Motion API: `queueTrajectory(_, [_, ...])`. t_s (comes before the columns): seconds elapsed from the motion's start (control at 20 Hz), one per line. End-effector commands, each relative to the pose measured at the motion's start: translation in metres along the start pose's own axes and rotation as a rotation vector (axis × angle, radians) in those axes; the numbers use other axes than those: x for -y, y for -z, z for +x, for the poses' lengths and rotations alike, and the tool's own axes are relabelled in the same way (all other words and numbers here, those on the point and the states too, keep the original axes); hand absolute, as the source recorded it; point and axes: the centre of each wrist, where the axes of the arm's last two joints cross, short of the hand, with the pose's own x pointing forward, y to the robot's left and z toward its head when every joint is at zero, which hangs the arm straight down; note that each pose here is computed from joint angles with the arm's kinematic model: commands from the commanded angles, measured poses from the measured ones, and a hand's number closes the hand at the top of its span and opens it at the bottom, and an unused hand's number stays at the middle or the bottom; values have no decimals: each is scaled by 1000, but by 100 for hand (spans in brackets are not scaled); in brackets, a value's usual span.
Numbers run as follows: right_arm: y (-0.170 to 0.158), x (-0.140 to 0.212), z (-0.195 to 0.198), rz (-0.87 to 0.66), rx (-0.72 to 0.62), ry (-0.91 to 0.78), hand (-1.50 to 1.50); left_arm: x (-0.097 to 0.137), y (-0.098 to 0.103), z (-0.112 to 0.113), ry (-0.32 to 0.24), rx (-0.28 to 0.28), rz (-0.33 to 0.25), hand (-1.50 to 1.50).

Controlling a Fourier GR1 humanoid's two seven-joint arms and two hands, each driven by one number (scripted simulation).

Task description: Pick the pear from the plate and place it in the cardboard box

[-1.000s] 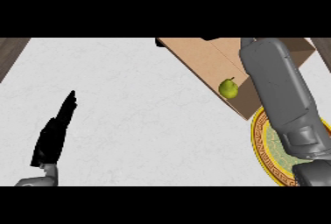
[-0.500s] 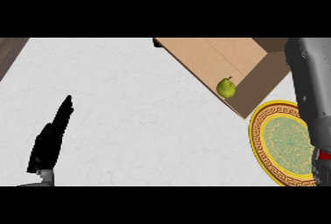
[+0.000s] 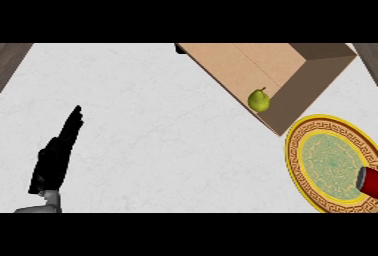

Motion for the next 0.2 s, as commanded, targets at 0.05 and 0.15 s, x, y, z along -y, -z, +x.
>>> queueTrajectory(0.05, [-10, 76, 10, -8, 23, -14, -150, 8, -5, -4, 6, 30, -13, 0])
queueTrajectory(0.15, [-11, 93, 16, 25, 47, -30, -150, 10, 12, 9, -1, 38, -16, 0])
